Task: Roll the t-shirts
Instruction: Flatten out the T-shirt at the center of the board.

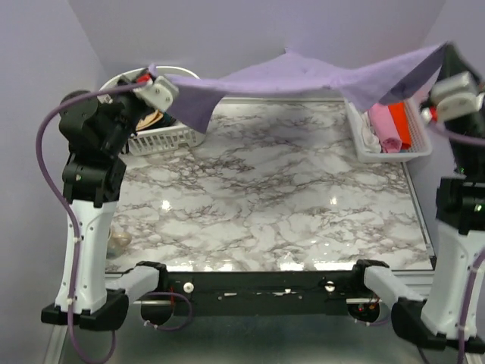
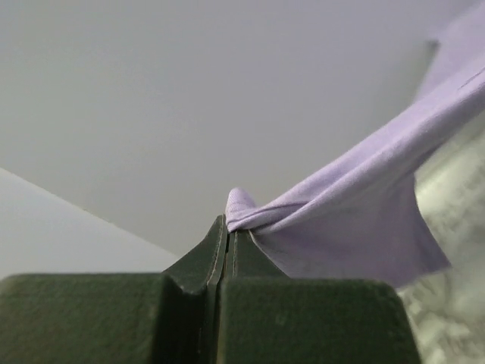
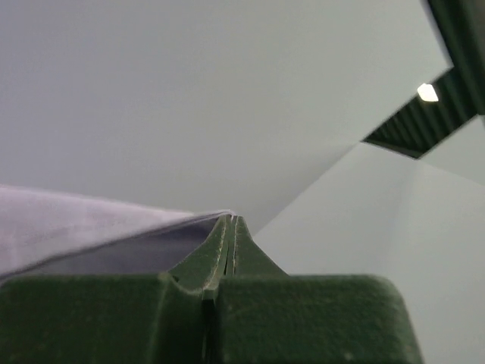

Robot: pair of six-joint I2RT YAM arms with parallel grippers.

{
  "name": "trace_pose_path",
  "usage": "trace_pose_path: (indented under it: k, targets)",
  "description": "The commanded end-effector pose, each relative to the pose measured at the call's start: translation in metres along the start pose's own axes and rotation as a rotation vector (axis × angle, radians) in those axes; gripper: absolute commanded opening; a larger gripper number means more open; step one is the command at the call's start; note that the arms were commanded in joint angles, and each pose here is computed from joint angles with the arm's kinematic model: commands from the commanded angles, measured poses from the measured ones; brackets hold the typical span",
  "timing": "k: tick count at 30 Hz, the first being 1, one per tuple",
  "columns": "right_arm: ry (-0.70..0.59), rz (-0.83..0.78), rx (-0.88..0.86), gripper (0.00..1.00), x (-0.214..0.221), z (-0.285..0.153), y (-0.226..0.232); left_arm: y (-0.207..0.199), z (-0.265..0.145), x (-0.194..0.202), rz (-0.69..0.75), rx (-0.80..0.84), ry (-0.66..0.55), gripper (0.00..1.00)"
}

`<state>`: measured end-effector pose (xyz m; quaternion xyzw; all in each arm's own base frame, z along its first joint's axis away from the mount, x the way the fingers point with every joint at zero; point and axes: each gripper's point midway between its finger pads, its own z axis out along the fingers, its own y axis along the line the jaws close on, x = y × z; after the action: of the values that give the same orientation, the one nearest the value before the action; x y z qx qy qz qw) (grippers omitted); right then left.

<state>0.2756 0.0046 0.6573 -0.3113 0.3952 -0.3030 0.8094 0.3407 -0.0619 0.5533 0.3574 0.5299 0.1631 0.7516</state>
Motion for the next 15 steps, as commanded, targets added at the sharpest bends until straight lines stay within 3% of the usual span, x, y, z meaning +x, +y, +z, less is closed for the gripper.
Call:
trace_pose_path:
  k: [1, 2, 4, 6, 8, 11, 15]
  targets:
    - [0.152, 0.08, -0.503, 0.0, 0.078, -0.076, 0.17, -0.125, -0.047, 0.063, 0.001, 0.41, 0.101, 0.0]
    - [0.22, 0.129, -0.632, 0.0, 0.11, -0.106, 0.225, -0.159, -0.068, 0.084, -0.023, 0.506, 0.149, 0.0]
    - [0.254, 0.118, -0.763, 0.0, 0.12, -0.156, 0.265, -0.205, -0.092, 0.094, -0.005, 0.669, 0.147, 0.0]
    - [0.295, 0.151, -0.931, 0.0, 0.135, -0.215, 0.319, -0.26, -0.126, 0.124, -0.04, 0.831, 0.234, 0.0]
    - [0.307, 0.168, -1.006, 0.0, 0.139, -0.247, 0.343, -0.314, -0.162, 0.137, -0.066, 1.013, 0.278, 0.0]
    - [0.33, 0.177, -1.142, 0.0, 0.137, -0.3, 0.371, -0.362, -0.199, 0.145, -0.115, 1.164, 0.344, 0.0]
    - [0.366, 0.186, -1.285, 0.0, 0.125, -0.354, 0.38, -0.386, -0.225, 0.153, -0.183, 1.238, 0.427, 0.0]
